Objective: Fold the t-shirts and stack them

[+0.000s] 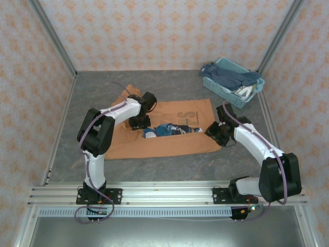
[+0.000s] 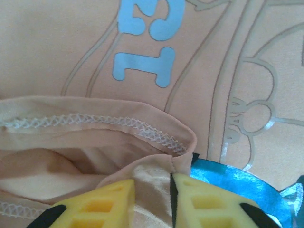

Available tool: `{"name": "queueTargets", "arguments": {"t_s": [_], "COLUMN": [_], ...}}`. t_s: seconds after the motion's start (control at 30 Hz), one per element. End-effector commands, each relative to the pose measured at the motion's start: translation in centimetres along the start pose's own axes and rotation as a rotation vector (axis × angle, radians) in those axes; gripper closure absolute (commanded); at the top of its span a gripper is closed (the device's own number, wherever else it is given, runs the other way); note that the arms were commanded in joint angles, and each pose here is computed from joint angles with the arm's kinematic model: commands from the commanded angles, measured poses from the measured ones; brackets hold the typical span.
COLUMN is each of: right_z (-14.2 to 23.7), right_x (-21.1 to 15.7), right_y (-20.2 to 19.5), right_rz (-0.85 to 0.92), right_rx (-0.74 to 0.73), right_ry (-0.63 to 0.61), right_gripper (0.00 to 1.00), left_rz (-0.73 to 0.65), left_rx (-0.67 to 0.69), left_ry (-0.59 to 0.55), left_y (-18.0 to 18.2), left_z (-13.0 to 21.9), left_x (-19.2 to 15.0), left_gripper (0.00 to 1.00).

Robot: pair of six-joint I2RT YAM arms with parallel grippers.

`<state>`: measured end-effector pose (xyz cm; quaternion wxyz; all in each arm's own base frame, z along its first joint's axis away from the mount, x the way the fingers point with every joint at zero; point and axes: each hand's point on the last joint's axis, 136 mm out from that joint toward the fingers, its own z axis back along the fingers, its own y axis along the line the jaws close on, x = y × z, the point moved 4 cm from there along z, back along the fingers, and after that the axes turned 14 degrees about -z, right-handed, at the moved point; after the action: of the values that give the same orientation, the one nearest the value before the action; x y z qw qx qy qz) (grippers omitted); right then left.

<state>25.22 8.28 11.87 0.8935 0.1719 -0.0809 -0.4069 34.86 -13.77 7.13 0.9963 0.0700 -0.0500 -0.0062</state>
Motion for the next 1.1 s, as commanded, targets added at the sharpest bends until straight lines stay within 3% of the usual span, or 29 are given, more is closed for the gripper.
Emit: {"name": "queueTargets", "arguments": {"t_s": [0.0, 0.2, 0.37, 0.4, 0.47, 0.57, 0.73, 1.0, 1.07], "right_z": [0.0, -0.3, -0.3, -0.4, -0.4, -0.6, -0.5, -0.6, -0.7], "right_x": [-0.2, -0.3, -0.2, -0.2, -0.2, -0.4, -0.3, -0.3, -0.2], "right_y": [-0.3, -0.3, 0.0, 0.0, -0.1, -0.3, 0.0, 0.0, 0.0], "right_rz": [0.006, 0.002, 0.003, 0.002, 0.004, 0.002, 0.007, 0.005, 0.004], "right_rx": [-0.008, -0.007, -0.002, -0.003, -0.006, -0.007, -0.004, -0.010, -0.010], "right_ry": [-0.003, 0.005, 0.008, 0.008, 0.008, 0.015, 0.017, 0.020, 0.019], "right_gripper": [0.55, 0.56, 0.57, 0.57, 0.57, 0.57, 0.57, 0.57, 0.57], "left_rz": [-0.053, -0.130, -0.168, -0.164, -0.144, -0.145, -0.158, 0.045, 0.125], "left_rx": [0.069, 0.092, 0.129, 0.138, 0.162, 0.152, 0.153, 0.097, 0.070], "left_ry": [-0.014, -0.037, -0.036, -0.039, -0.053, -0.064, -0.031, -0.162, -0.175], "left_y": [0.6, 0.1, 0.0, 0.2, 0.8, 1.3, 3.3, 9.0, 9.8], "left_z": [0.4, 1.4, 1.8, 2.0, 2.7, 2.8, 2.3, 7.5, 8.0], "left_x": [0.3, 1.0, 1.3, 1.2, 1.2, 1.4, 2.2, 1.4, 0.5], "left_gripper": [0.80, 0.98, 1.00, 0.97, 0.79, 0.69, 0.65, 0.64, 0.50]}}
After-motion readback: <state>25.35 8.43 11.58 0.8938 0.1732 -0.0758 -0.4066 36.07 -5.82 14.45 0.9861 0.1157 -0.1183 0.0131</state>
